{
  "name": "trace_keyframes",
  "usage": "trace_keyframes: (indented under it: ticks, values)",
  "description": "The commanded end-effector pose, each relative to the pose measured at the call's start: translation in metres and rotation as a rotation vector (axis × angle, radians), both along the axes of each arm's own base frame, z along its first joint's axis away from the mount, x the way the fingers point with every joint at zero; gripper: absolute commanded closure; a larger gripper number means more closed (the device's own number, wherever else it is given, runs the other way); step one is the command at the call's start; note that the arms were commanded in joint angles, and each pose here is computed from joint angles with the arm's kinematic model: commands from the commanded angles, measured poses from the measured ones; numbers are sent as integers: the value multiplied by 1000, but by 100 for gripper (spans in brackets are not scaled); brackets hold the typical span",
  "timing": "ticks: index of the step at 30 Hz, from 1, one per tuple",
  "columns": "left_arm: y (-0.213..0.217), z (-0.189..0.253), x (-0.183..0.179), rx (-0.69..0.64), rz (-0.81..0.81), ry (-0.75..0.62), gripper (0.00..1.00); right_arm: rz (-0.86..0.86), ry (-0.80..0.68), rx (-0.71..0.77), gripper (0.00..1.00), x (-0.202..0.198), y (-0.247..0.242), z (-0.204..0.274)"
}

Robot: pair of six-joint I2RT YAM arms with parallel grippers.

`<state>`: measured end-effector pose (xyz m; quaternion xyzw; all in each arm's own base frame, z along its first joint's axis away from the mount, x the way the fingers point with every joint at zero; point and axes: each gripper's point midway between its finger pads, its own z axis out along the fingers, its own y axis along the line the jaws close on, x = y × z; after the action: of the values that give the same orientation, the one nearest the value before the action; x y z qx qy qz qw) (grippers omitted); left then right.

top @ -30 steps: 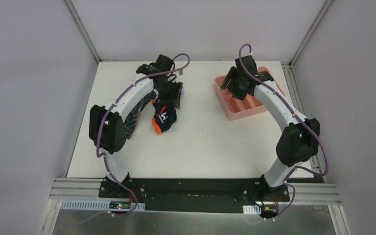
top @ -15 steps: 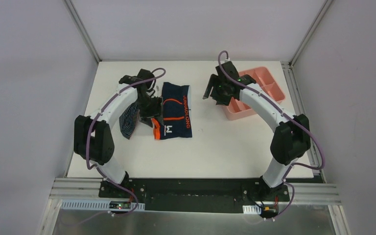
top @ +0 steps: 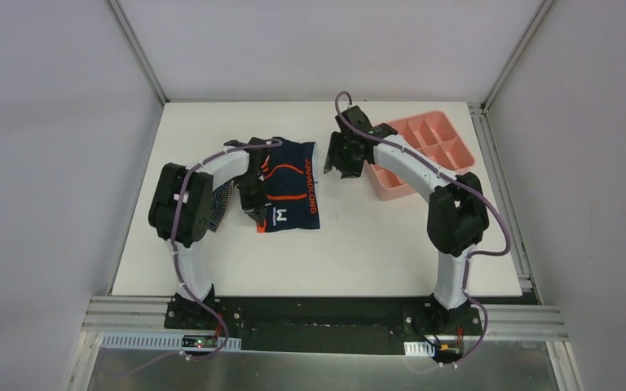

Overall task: Roll the underwear
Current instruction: Flatten out the underwear at the center of the board.

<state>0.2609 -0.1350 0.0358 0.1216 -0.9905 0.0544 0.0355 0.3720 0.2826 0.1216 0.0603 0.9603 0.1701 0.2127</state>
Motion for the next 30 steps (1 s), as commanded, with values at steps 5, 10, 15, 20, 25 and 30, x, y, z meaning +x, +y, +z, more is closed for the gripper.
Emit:
trace_keyframes:
  ticks: [5,10,15,20,25,30]
  values:
    - [73,4,77,218,57,-115,100,41,-35,-13,41,23,15,2]
    - [89,30,140,256,71,-237,100,17,-65,-36,39,48,20,0]
    - [83,67,147,211,26,-283,70,-2,-132,-102,39,84,21,-12]
    - [62,88,111,80,54,-254,55,34,-239,-120,34,119,30,-21]
    - [19,84,62,-119,92,-136,56,25,-276,-100,28,147,42,-38]
    - [3,68,32,-156,77,-75,56,19,-312,-46,25,168,57,-50]
